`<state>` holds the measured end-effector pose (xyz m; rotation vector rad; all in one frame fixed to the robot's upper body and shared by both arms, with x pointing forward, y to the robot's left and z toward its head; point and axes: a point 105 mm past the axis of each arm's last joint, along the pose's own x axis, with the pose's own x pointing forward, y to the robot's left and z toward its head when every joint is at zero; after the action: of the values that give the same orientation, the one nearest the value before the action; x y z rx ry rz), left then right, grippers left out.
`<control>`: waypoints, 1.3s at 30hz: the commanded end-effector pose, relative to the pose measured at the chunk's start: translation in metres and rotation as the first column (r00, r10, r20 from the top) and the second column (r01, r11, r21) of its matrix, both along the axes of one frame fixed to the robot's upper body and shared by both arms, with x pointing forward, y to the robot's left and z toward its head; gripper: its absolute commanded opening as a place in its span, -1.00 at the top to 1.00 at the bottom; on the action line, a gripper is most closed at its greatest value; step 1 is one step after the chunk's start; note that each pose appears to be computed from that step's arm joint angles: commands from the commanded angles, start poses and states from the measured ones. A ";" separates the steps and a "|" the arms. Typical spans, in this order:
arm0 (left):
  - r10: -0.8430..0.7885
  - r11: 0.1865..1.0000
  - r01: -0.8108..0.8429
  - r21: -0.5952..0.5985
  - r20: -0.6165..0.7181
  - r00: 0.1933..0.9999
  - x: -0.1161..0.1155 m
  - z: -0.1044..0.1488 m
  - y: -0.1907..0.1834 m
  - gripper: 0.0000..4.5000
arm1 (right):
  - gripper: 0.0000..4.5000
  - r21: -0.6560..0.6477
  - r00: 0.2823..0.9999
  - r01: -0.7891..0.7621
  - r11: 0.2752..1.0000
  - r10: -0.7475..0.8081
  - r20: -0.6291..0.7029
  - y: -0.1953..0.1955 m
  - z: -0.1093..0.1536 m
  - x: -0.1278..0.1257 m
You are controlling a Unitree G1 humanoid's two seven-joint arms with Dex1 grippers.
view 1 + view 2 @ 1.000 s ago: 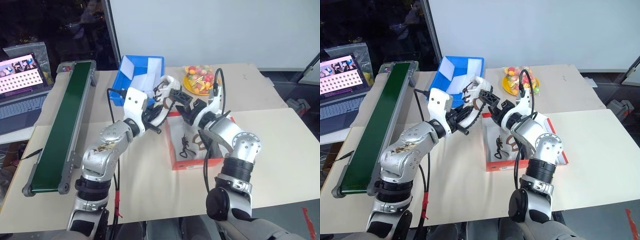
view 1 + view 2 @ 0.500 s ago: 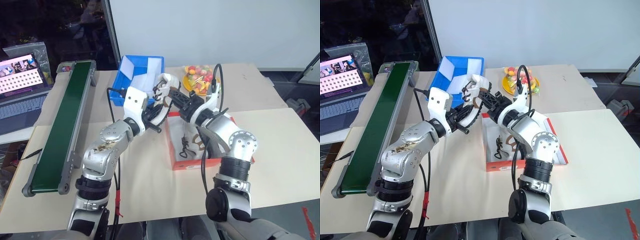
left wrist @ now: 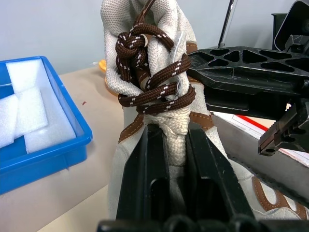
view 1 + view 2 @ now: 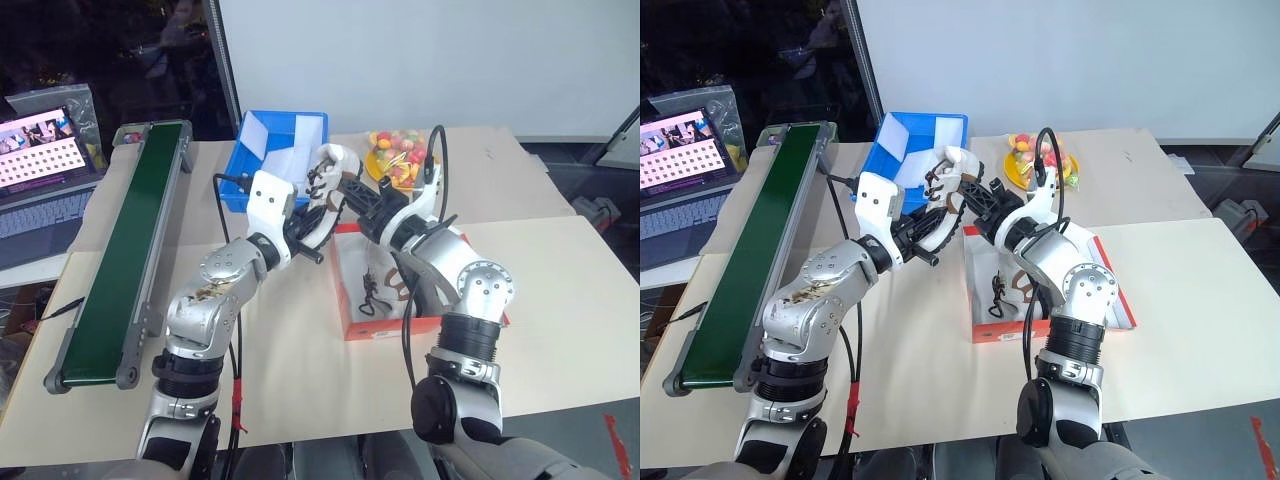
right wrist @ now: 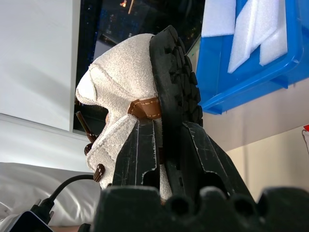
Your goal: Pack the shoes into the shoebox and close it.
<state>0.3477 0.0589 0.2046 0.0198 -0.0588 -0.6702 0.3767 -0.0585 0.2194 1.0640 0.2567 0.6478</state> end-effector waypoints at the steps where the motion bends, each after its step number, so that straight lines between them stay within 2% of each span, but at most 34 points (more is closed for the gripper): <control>1: -0.161 0.987 0.161 0.003 -0.010 0.987 -0.016 -0.002 -0.031 1.00 | 0.89 0.051 0.980 -0.110 0.993 0.100 0.170 0.030 0.051 -0.019; 6: -0.156 0.988 0.156 0.003 -0.002 0.988 -0.015 -0.001 -0.030 1.00 | 0.89 0.041 0.979 -0.087 0.995 0.078 0.189 0.028 0.055 -0.019; 12: -0.091 0.996 0.091 -0.020 0.003 0.996 -0.009 0.000 -0.020 1.00 | 0.89 -0.008 0.983 -0.047 0.999 0.048 0.177 0.021 0.047 -0.016; 14: -0.078 0.997 0.078 -0.019 0.003 0.997 -0.008 0.000 -0.018 0.57 | 0.89 -0.015 0.986 -0.033 0.999 0.035 0.166 0.017 0.043 -0.015; 18: -0.114 0.993 0.114 -0.008 0.001 0.993 -0.012 -0.001 -0.020 -0.02 | 0.89 -0.009 0.987 -0.021 1.000 0.022 0.157 0.012 0.040 -0.014; 23: -0.125 0.992 0.125 -0.007 0.005 0.992 -0.014 -0.001 -0.020 -0.02 | 0.89 -0.011 0.990 0.010 1.000 -0.009 0.143 0.006 0.037 -0.012; 28: -0.165 0.985 0.166 -0.046 0.024 0.986 -0.022 0.008 -0.024 -0.02 | 0.89 -0.020 0.985 0.124 0.992 -0.120 0.121 -0.013 0.033 -0.001; 33: -0.234 0.948 0.240 -0.211 0.050 0.971 -0.038 0.037 -0.014 -0.02 | 0.89 -0.046 0.978 0.176 0.983 -0.169 0.122 -0.023 0.030 0.004; 34: -0.244 0.945 0.251 -0.209 0.059 0.968 -0.041 0.042 -0.003 -0.02 | 0.89 -0.058 0.977 0.181 0.982 -0.173 0.123 -0.024 0.029 0.004; 35: -0.248 0.948 0.255 -0.189 0.062 0.967 -0.044 0.043 0.008 -0.02 | 0.89 -0.071 0.976 0.186 0.980 -0.176 0.125 -0.025 0.029 0.004; 37: -0.251 0.963 0.252 -0.091 0.025 0.968 -0.048 0.029 0.033 -0.02 | 0.89 -0.094 0.975 0.196 0.976 -0.183 0.126 -0.031 0.028 0.005; 39: -0.258 0.965 0.258 0.049 0.001 0.966 -0.054 0.010 0.054 -0.02 | 0.89 -0.189 0.982 0.164 0.968 -0.143 0.120 -0.033 0.020 0.004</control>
<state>0.3034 0.1001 0.2211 -0.0223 -0.0518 -0.8914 0.3862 -0.0888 0.2290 0.9201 0.1568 0.4868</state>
